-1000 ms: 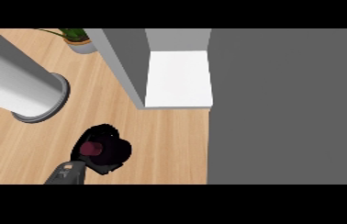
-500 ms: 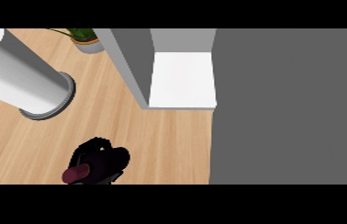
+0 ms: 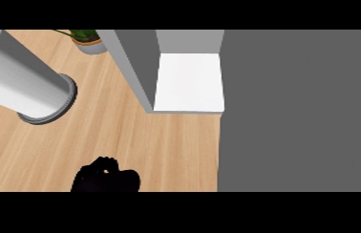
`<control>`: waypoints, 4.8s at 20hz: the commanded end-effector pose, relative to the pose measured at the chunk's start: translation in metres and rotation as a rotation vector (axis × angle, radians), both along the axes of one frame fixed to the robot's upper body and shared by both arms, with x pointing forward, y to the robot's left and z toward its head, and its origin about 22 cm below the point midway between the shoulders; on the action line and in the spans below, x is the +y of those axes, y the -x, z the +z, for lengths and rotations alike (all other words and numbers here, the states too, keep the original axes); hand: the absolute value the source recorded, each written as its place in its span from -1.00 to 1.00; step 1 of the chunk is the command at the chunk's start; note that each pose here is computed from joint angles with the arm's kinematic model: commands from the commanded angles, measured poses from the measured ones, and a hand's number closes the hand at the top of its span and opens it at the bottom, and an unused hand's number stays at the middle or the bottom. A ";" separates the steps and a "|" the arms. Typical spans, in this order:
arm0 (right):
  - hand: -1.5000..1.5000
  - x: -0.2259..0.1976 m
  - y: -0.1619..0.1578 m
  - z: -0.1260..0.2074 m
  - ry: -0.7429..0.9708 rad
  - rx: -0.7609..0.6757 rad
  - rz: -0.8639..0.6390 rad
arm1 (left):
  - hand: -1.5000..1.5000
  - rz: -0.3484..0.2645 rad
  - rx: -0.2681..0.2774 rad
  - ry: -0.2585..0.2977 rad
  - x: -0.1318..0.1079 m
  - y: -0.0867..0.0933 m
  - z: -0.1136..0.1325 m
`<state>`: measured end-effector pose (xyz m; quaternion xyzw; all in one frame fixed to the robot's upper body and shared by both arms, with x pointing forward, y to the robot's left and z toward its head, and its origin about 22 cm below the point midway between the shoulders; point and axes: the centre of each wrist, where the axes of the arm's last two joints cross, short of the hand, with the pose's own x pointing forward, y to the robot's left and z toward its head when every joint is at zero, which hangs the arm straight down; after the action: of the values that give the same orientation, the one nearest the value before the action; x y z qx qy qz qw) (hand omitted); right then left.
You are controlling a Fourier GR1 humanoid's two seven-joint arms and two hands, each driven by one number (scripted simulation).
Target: Pick up the wine, place it into the cabinet and close the cabinet
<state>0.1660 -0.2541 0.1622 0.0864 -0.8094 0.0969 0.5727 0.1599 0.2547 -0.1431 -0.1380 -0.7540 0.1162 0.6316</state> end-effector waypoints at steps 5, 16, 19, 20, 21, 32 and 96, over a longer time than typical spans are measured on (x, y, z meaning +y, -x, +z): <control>-1.00 -0.002 0.019 -0.013 0.007 0.005 0.024 | 1.00 -0.039 -0.072 0.053 -0.020 0.010 0.082; -1.00 0.022 -0.002 -0.017 -0.011 0.003 0.028 | 1.00 -0.012 -0.118 0.035 -0.071 -0.021 0.154; -1.00 0.009 -0.007 -0.009 0.005 0.024 0.026 | 1.00 -0.040 -0.087 0.058 -0.087 -0.072 0.175; -1.00 0.009 -0.006 -0.017 -0.012 0.011 0.015 | 1.00 -0.038 -0.080 0.040 -0.076 -0.071 0.163; -1.00 0.000 0.006 -0.019 -0.008 0.023 0.010 | 1.00 -0.038 -0.088 0.053 -0.091 -0.065 0.171; -1.00 0.012 -0.001 -0.006 -0.002 0.006 0.015 | 1.00 0.007 -0.152 -0.099 -0.140 -0.111 0.186; -1.00 -0.003 -0.013 -0.033 -0.006 0.006 0.053 | 1.00 0.095 0.071 -0.049 -0.166 -0.226 0.125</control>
<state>0.1795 -0.2597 0.1406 0.1079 -0.8047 0.1031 0.5746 0.3764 0.0850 -0.0238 -0.0967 -0.7395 0.1310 0.6532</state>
